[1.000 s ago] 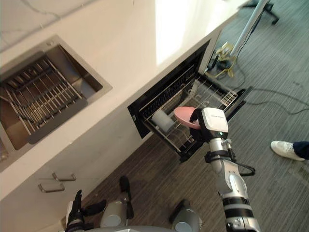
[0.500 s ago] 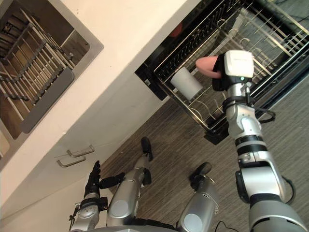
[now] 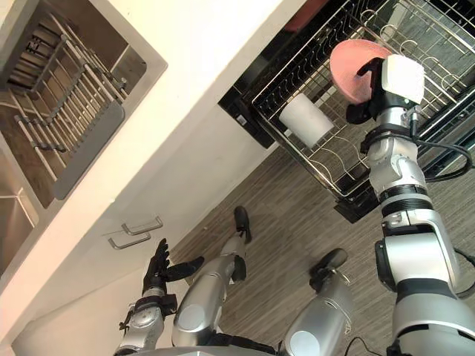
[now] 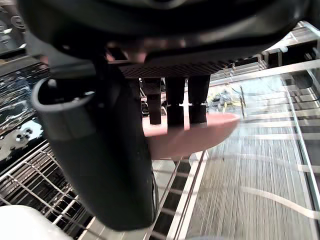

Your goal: Walk over to the sink, pick up the cup, carry it to the dishwasher, place the cup inside the dishwasher, then close the dishwasher door

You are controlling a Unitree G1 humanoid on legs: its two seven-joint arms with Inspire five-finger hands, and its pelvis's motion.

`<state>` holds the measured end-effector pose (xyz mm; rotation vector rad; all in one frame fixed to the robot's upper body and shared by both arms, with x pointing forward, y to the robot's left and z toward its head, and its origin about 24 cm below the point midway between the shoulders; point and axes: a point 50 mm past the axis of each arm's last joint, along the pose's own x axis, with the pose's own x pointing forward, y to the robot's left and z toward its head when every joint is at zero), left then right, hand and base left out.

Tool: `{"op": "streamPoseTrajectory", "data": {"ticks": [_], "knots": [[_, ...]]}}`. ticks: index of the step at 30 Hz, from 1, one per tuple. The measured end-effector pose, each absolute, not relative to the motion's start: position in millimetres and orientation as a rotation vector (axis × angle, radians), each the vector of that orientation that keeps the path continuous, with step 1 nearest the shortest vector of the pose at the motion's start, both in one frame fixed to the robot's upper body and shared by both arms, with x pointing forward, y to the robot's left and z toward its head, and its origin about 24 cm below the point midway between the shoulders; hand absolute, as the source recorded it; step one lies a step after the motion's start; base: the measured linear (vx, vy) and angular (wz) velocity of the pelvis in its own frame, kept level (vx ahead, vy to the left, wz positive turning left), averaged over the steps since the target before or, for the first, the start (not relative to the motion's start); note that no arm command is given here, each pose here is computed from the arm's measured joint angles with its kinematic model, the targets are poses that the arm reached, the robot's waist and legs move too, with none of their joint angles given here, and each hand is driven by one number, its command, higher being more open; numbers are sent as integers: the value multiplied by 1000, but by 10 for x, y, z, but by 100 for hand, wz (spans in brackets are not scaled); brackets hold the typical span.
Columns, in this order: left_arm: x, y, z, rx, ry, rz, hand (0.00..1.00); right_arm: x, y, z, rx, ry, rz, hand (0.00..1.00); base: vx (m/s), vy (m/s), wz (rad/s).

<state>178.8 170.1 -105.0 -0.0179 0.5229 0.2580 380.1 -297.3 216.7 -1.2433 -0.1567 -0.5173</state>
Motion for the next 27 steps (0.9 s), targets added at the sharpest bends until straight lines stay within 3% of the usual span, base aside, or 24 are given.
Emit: {"op": "streamPoseTrajectory", "data": {"ticks": [9, 18, 27], "knots": [[1774, 1649, -1083, -33, 558, 234, 100, 3768, -2624, 2203, -1048, -346, -426, 100, -57, -45, -4], [1686, 1710, -1167, -15, 616, 264, 100, 3583, -2664, 1856, -865, -321, -429, 100, -12, -54, -2], [1417, 1860, -1312, 60, 717, 348, 100, 2903, -2660, 1459, -487, -378, -509, 100, 37, -55, -8]]}}
